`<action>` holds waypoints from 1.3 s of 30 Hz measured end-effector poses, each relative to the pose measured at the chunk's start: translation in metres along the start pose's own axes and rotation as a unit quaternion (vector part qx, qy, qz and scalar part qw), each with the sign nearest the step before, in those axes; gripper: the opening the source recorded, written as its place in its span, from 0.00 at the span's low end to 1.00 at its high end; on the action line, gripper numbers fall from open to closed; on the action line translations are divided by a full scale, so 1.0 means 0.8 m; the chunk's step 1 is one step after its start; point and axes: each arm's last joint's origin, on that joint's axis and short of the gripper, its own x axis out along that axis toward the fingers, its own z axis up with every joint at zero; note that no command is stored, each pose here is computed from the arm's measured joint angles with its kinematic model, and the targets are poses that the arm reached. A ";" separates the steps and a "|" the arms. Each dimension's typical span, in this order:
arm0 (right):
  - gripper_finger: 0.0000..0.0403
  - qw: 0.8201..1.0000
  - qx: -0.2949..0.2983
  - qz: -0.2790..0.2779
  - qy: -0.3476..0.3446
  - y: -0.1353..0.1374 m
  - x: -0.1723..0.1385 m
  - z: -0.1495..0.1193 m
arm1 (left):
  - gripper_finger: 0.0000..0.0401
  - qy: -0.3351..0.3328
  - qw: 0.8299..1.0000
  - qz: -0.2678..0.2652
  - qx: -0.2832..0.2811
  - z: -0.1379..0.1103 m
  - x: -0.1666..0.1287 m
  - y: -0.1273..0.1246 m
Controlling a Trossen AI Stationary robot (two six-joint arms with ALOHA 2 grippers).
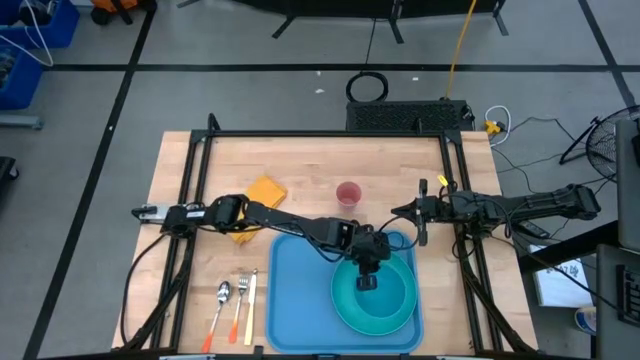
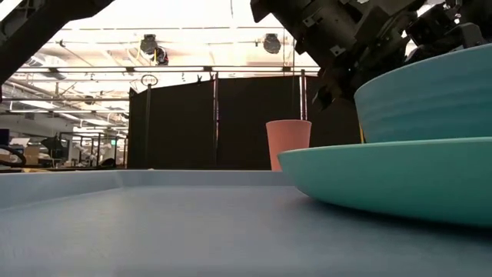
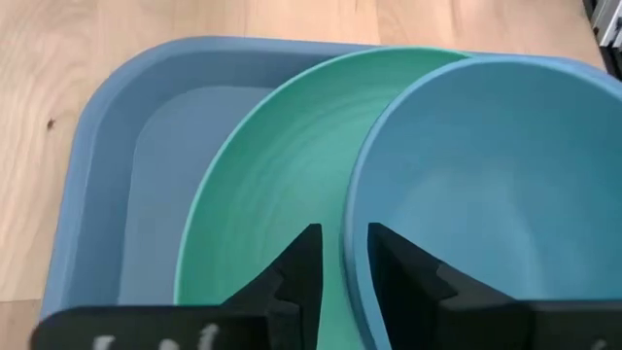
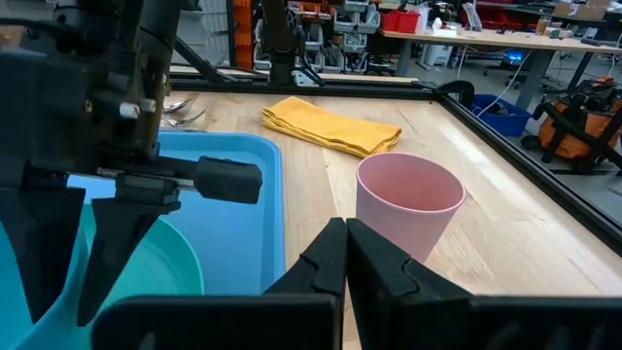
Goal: Set up tray
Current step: Put the pink cup on the blue serving tray to the top left of the green plate
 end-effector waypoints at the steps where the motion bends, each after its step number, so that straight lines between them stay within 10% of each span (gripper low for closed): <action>1: 0.00 1.000 0.000 0.000 0.000 0.000 0.000 0.000 | 0.23 0.000 1.000 0.001 0.001 0.000 0.000 0.000; 8: 0.00 1.000 -0.001 0.002 0.000 0.000 0.000 0.000 | 0.28 0.002 1.000 0.004 0.028 0.012 -0.037 0.001; 15: 0.00 1.000 -0.003 0.004 0.001 0.000 0.000 0.000 | 0.27 -0.014 0.993 0.065 0.095 0.040 -0.180 -0.002; 22: 0.00 0.999 -0.028 0.032 0.003 0.002 0.000 -0.001 | 0.04 -0.072 0.976 0.129 0.158 0.034 -0.320 0.003; 31: 0.00 0.999 -0.037 0.031 0.003 0.002 0.000 -0.001 | 0.01 -0.191 0.955 0.181 0.137 -0.083 -0.423 0.061; 39: 0.00 0.999 -0.035 0.030 -0.005 0.002 0.000 0.001 | 0.01 -0.324 0.933 0.124 0.099 -0.239 -0.403 0.108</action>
